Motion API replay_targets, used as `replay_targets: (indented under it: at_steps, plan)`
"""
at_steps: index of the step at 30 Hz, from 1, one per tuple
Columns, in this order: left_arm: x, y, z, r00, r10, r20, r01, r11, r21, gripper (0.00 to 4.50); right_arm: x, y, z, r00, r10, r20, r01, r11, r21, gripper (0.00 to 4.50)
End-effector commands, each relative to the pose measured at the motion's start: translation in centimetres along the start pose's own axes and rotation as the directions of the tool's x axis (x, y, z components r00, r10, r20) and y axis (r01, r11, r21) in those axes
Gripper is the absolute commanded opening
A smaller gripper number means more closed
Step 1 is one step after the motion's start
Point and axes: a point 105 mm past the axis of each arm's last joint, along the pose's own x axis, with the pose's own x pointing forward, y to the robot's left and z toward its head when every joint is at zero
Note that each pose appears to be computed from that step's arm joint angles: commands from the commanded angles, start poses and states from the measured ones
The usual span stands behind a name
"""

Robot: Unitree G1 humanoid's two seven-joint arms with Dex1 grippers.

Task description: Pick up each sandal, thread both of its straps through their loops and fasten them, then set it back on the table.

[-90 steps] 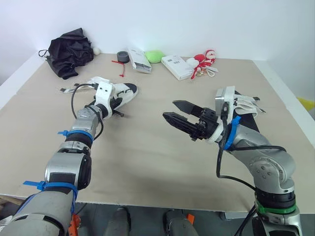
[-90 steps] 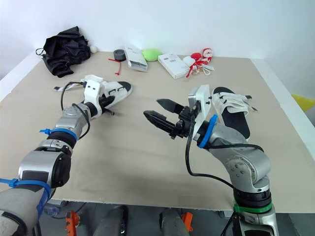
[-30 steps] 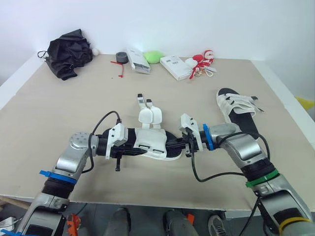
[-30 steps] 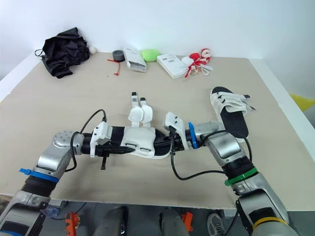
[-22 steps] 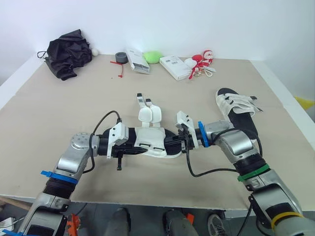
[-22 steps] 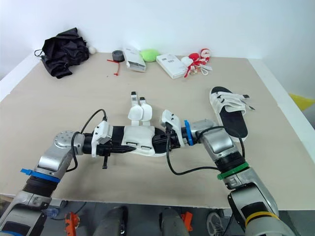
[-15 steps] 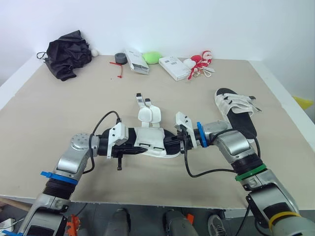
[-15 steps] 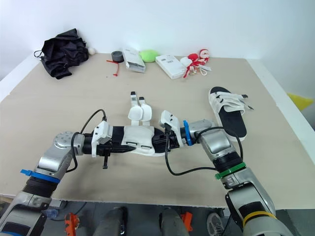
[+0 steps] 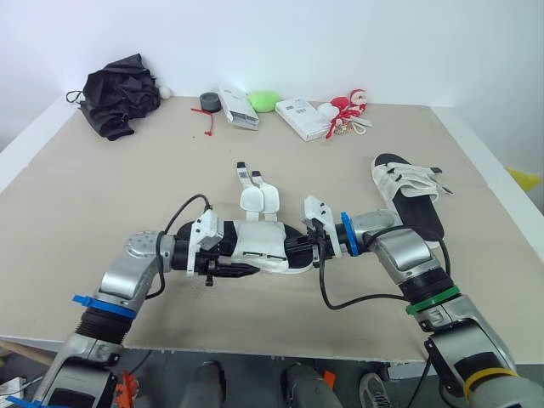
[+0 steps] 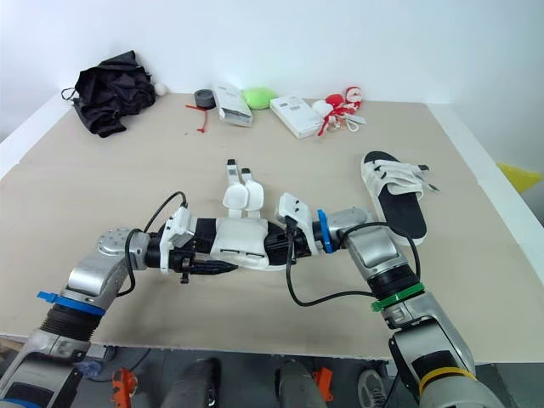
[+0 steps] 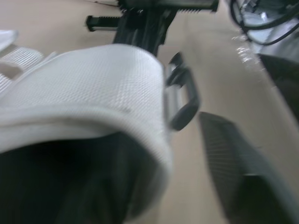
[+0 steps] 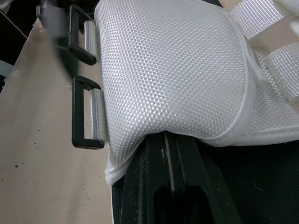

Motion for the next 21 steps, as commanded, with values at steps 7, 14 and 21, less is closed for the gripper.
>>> replay_targets:
  at_steps: [7, 14, 21]
  plan:
    - [-6.7, -1.7, 4.6, 1.000, -0.011, 0.008, 0.013, 0.941, -0.337, 3.79, 0.4, 0.1, -2.6, 0.994, 0.014, -0.108, -0.009, 0.999, 0.045, 0.00]
    - [-9.1, 5.3, 6.1, 0.938, 0.338, 0.082, -0.288, 0.887, -0.362, 3.79, 0.7, -0.1, -3.5, 0.985, 0.015, -0.170, -0.004, 0.998, 0.065, 0.00]
    - [-5.6, 9.8, 4.0, 0.876, 0.469, 0.109, -0.331, 0.752, -0.570, 3.79, 0.8, -0.1, -3.3, 0.985, 0.016, -0.170, -0.007, 0.999, 0.053, 0.00]
